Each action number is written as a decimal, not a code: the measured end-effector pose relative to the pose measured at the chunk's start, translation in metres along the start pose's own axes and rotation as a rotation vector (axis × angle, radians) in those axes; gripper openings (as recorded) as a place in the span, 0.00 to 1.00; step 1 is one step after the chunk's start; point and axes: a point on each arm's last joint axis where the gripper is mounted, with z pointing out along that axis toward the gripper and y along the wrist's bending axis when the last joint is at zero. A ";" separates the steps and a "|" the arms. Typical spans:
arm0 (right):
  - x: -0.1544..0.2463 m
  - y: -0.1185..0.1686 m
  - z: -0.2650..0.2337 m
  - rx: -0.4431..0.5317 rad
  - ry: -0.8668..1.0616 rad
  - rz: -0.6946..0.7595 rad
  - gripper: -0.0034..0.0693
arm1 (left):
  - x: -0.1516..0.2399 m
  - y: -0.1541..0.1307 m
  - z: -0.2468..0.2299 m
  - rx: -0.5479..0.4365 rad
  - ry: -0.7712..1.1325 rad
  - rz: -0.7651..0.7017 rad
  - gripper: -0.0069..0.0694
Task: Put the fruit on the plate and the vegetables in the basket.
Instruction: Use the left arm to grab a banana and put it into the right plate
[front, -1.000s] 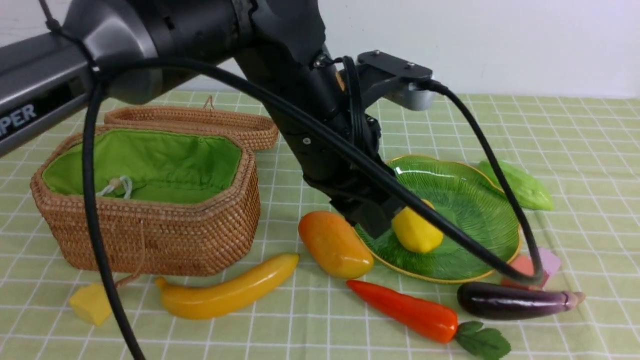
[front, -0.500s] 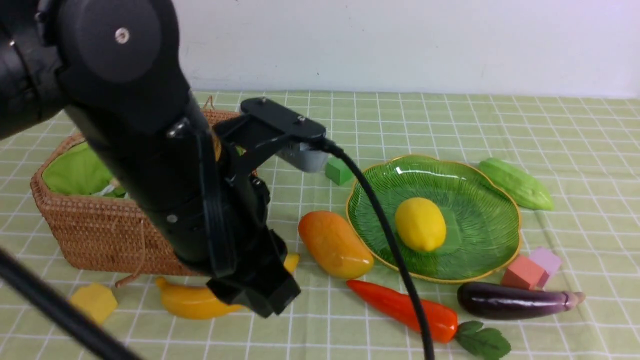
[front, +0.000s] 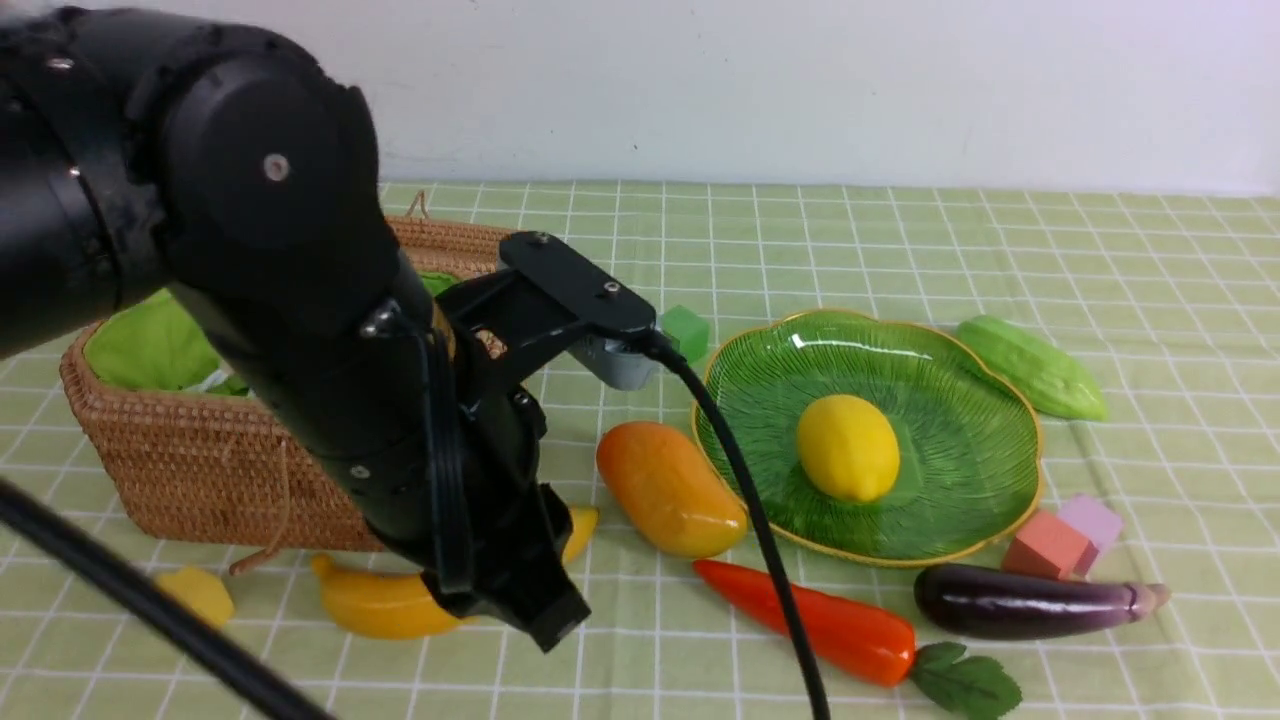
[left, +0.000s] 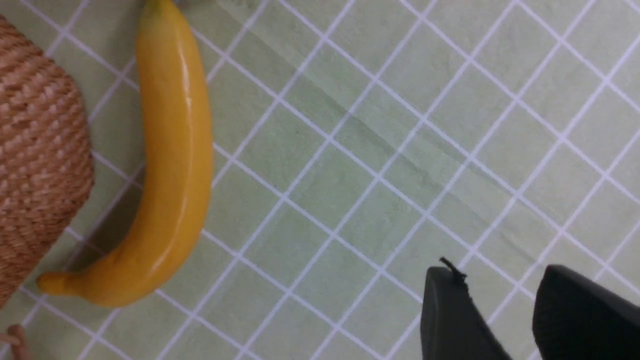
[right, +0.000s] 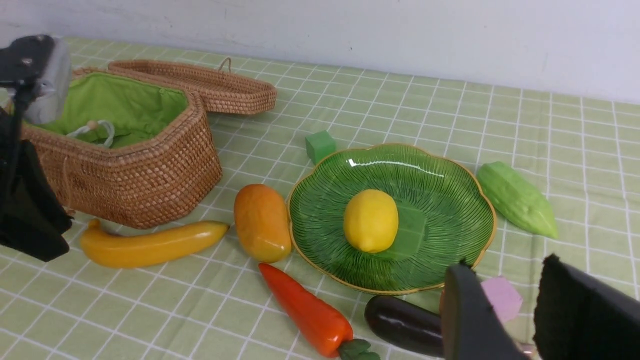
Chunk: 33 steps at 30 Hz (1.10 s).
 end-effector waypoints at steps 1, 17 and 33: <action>0.000 0.000 0.000 0.000 0.000 0.000 0.35 | 0.001 0.002 0.004 -0.018 0.029 0.011 0.41; 0.009 0.033 -0.007 -0.382 0.075 -0.158 0.35 | 0.009 0.031 0.084 -0.227 0.074 0.200 0.44; 0.012 0.036 -0.008 -0.418 0.099 -0.174 0.37 | 0.000 0.049 0.141 -0.332 0.114 0.333 0.79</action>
